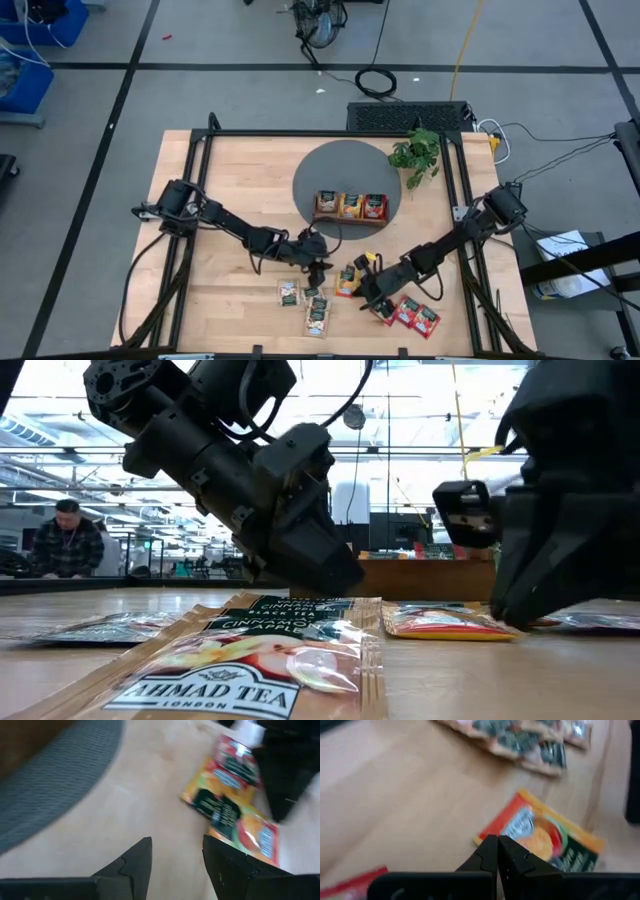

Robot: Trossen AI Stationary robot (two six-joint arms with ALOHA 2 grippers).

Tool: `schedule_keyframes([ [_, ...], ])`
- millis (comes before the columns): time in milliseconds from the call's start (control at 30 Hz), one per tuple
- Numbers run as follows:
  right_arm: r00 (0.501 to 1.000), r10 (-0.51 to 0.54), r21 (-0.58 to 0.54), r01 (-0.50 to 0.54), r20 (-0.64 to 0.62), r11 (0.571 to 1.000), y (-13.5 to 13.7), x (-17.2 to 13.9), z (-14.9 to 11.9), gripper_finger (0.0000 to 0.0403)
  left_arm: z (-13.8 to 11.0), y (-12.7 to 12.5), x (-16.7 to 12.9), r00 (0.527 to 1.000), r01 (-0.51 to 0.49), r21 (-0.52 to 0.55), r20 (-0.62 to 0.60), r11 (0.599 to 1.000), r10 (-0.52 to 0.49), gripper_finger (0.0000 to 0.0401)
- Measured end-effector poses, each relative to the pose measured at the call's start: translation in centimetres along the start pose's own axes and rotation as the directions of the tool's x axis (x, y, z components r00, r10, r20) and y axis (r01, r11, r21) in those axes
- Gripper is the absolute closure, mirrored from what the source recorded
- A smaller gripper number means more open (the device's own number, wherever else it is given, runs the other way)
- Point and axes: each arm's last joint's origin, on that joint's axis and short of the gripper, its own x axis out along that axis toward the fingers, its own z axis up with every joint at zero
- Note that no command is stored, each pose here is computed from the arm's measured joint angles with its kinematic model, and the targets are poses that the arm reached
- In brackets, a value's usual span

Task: Pick & Place Tea
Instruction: Put the yellow tea bag into the middle section of the wooden organiser

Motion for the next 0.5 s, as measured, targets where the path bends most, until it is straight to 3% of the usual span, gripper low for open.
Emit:
schedule_keyframes([
  [500,0.996,-0.020,0.036,0.024,-0.085,0.999,-1.1,0.6,-1.2,0.0403,0.0,-0.4,0.0,0.995,0.093,-0.023,-0.035,0.995,-0.094,0.0223],
])
